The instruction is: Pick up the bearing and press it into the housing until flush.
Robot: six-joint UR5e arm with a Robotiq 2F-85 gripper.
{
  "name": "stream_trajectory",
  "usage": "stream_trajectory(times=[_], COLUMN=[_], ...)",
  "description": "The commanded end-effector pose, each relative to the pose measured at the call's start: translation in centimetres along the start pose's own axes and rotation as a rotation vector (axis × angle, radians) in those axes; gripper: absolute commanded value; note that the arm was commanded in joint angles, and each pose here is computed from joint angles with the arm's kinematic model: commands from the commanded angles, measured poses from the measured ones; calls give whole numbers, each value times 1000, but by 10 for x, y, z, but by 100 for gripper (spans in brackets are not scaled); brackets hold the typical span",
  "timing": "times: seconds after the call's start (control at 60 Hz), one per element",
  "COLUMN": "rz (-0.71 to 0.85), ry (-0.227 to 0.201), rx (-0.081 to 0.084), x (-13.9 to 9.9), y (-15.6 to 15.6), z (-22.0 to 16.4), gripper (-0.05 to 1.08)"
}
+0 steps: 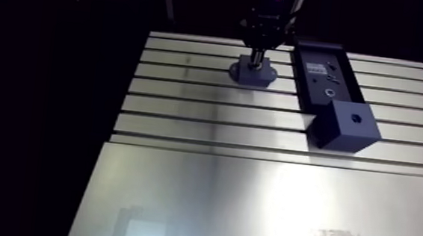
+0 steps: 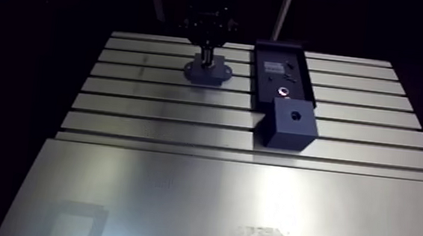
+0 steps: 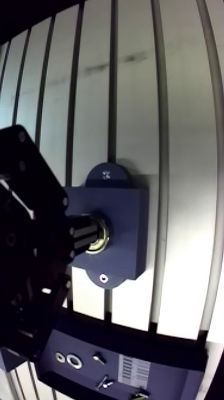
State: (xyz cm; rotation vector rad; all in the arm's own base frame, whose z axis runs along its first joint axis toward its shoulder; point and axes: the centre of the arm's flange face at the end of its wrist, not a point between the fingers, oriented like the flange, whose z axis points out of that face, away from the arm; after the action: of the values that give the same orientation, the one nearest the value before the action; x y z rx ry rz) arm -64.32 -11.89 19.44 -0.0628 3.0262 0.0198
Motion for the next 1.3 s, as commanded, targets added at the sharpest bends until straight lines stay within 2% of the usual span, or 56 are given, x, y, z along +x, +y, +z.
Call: stream_trajectory(times=[0.017,1.3], rz=[4,-8], ry=[-2,-12], rx=[1,7], x=[0,0], y=[3,4], z=[1,8], gripper=[108,108])
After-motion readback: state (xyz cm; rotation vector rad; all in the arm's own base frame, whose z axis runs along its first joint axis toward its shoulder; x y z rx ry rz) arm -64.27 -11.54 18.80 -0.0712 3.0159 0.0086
